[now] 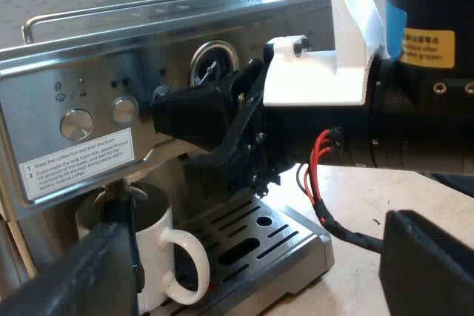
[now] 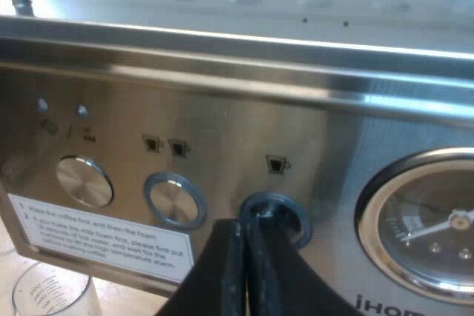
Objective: Place mug into machine
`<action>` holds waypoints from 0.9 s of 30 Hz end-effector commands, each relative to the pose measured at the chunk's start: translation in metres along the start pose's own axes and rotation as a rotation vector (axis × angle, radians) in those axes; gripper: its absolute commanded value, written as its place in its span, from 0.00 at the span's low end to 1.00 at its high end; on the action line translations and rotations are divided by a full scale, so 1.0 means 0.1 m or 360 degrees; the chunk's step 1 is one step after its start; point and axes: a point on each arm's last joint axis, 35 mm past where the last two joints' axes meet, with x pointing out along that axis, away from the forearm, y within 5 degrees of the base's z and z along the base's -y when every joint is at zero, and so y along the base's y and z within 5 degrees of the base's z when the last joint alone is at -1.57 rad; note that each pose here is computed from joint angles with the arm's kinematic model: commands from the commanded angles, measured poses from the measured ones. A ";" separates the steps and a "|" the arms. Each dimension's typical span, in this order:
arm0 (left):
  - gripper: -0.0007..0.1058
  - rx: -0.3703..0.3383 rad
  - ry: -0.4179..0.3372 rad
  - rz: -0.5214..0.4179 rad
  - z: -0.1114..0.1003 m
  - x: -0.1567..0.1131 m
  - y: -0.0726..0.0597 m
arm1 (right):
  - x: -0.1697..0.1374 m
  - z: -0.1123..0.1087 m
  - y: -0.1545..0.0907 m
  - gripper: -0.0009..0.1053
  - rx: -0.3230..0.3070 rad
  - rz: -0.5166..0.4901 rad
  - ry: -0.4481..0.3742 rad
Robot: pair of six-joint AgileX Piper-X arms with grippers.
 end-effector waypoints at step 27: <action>0.66 -0.0067 0.0064 0.0005 0.04 -0.04 -0.04 | -0.44 0.16 -0.03 0.48 -0.0104 0.0150 0.0203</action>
